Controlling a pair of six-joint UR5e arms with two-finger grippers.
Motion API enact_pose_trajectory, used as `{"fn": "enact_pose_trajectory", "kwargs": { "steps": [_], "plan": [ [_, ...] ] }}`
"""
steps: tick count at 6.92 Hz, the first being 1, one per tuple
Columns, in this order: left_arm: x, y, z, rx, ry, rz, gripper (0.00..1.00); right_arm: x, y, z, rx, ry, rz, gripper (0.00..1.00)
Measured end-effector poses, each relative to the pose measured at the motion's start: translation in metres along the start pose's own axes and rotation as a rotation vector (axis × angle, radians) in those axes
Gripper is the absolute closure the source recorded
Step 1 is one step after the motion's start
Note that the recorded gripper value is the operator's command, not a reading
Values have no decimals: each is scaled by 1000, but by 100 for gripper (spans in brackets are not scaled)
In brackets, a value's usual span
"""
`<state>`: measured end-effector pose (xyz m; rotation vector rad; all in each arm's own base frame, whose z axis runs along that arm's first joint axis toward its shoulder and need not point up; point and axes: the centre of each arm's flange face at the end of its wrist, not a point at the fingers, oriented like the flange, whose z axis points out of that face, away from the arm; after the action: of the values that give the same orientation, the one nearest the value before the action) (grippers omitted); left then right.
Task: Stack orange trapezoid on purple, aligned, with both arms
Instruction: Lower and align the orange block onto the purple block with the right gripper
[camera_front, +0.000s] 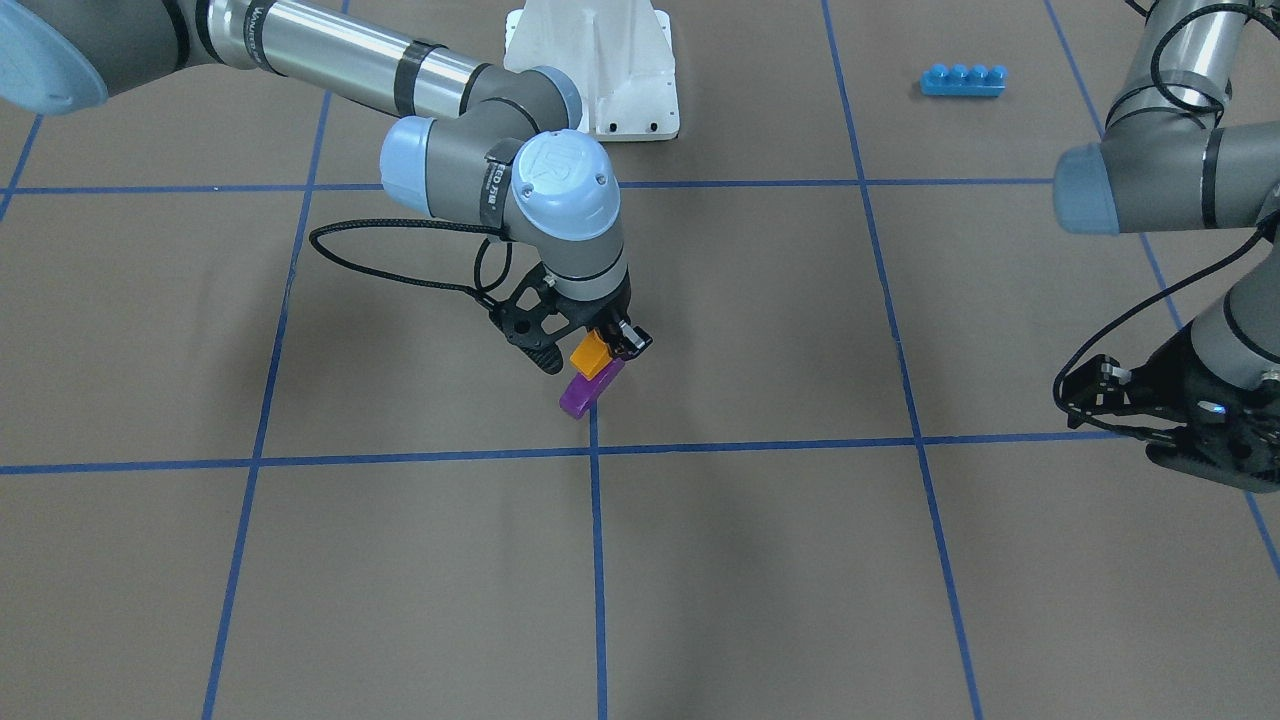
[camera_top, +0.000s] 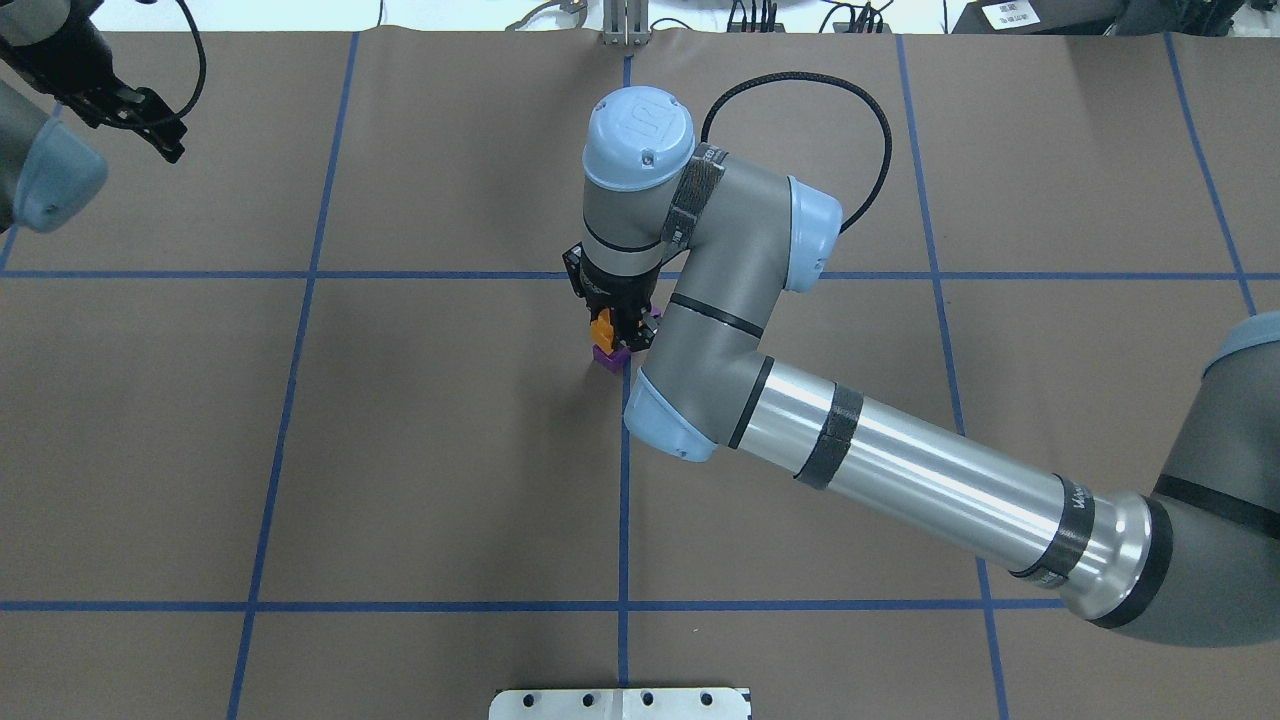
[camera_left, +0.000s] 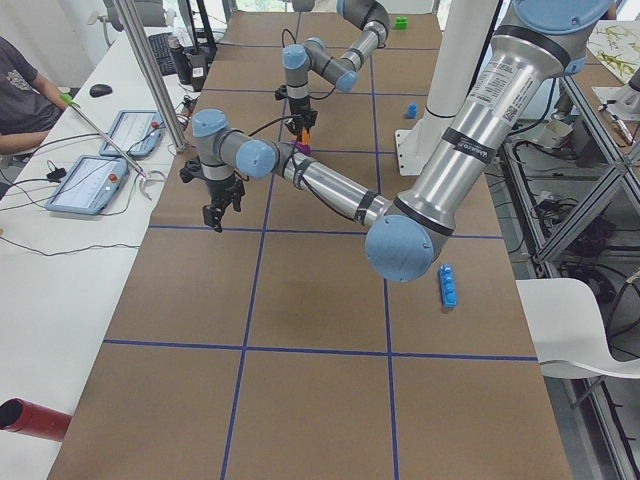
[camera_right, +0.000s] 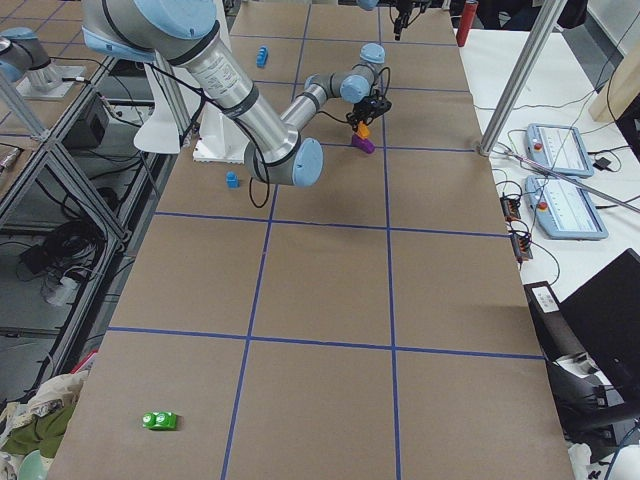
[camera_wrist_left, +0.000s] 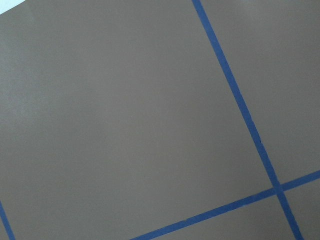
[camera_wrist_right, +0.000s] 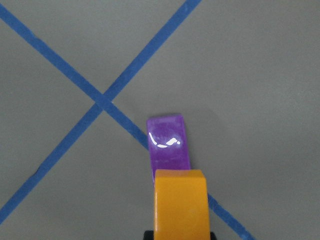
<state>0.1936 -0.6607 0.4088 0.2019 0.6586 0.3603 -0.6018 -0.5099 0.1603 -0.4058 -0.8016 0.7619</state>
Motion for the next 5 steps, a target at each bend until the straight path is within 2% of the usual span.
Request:
{"fn": "enact_pose_trajectory", "kwargs": {
  "steps": [5],
  "plan": [
    [0, 0, 1, -2, 0, -1, 0, 1, 0, 5, 4, 6, -2, 100]
  ]
}}
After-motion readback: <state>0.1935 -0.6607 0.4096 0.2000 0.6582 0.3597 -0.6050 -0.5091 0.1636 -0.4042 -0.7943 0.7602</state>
